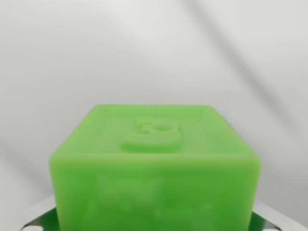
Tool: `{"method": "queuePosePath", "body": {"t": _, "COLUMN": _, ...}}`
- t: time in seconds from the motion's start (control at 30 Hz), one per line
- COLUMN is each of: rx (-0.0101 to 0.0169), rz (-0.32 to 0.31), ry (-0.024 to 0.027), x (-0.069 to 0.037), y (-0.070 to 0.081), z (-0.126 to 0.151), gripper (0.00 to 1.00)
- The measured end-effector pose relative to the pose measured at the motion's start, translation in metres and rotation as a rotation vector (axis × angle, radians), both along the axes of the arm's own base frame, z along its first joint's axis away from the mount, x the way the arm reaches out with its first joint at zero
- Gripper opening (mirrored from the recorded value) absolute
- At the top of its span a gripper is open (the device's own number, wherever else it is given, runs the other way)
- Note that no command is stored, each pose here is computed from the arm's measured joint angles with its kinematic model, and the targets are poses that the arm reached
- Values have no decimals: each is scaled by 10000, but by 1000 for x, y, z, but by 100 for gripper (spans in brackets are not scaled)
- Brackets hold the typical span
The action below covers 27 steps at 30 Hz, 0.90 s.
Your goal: Stack cube
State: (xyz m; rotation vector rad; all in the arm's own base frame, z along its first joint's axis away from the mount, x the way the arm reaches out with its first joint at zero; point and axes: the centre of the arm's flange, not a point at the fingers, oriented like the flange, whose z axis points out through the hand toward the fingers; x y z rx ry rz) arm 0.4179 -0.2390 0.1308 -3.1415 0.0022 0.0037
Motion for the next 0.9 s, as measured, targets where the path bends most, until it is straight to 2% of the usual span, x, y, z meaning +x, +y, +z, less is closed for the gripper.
{"method": "queuePosePath", "body": {"t": 0.27, "rx": 15, "rz": -7, "ry": 5, "x": 0, "y": 0, "z": 13, "gripper": 0}}
{"method": "queuePosePath", "body": {"t": 0.63, "rx": 6, "rz": -2, "ry": -27, "x": 0, "y": 0, "z": 38, "gripper": 0}}
{"method": "queuePosePath", "body": {"t": 0.77, "rx": 8, "rz": 9, "ry": -22, "x": 0, "y": 0, "z": 48, "gripper": 0}}
{"method": "queuePosePath", "body": {"t": 0.9, "rx": 0, "rz": 13, "ry": -37, "x": 1, "y": -1, "z": 58, "gripper": 0}}
